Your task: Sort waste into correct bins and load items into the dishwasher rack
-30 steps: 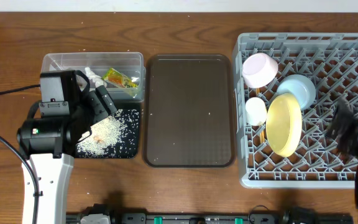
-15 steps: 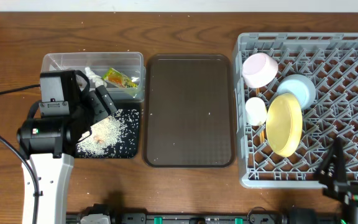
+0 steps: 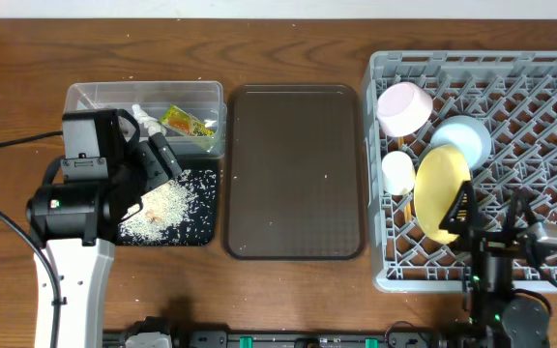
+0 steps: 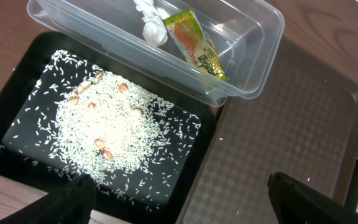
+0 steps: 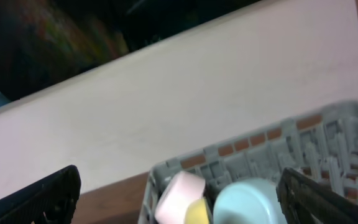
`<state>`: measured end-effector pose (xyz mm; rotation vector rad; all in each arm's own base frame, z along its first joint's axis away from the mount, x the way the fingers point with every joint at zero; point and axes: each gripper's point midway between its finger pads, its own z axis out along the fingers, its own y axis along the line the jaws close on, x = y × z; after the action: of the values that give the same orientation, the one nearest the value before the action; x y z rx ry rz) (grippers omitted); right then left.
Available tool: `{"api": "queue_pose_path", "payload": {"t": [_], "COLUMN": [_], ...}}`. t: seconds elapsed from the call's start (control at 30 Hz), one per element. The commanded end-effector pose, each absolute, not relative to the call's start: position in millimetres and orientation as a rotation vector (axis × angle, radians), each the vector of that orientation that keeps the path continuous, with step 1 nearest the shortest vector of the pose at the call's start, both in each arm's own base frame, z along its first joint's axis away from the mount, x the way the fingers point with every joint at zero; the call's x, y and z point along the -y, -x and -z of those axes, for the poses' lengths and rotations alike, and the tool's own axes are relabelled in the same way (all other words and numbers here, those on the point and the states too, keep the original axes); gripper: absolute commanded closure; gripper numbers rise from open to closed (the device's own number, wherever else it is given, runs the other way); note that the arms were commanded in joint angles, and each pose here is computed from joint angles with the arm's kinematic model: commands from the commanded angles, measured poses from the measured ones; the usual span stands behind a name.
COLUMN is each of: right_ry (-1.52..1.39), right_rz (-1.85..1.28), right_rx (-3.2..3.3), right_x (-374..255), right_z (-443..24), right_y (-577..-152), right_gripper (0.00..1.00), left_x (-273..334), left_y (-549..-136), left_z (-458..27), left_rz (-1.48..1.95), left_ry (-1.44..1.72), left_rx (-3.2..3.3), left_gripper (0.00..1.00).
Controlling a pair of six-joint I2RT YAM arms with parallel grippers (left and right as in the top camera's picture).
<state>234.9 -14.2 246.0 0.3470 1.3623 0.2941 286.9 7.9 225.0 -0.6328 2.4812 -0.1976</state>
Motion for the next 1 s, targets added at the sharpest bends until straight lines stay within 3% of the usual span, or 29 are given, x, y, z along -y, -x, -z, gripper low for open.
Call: {"api": "queue_pose_path", "payload": {"t": [0.0, 0.33, 0.43, 0.97], "right_ry": [-0.376, -0.32, -0.202, -0.204], "right_rz": [-0.314, -0.228, -0.187, -0.185], "right_rx": [-1.381, -1.623, -1.637, -1.636], "right_x": [14, 7, 0, 0], "right_z": [-220, -156, -156, -157], "right_y": [-241, -246, -246, -246], "right_gripper": [0.01, 0.01, 0.01, 0.01], "left_x": [-9, -9, -9, -9], "left_y": [-287, -287, -287, -287], "left_z": [-224, -224, -224, -224], "left_rz": [0.199, 0.199, 0.199, 0.199], "left_ry": [0.641, 0.64, 0.64, 0.64], "left_rx": [-2.484, -2.484, -2.484, -2.484], "left_gripper": [0.09, 0.09, 0.09, 0.09]}}
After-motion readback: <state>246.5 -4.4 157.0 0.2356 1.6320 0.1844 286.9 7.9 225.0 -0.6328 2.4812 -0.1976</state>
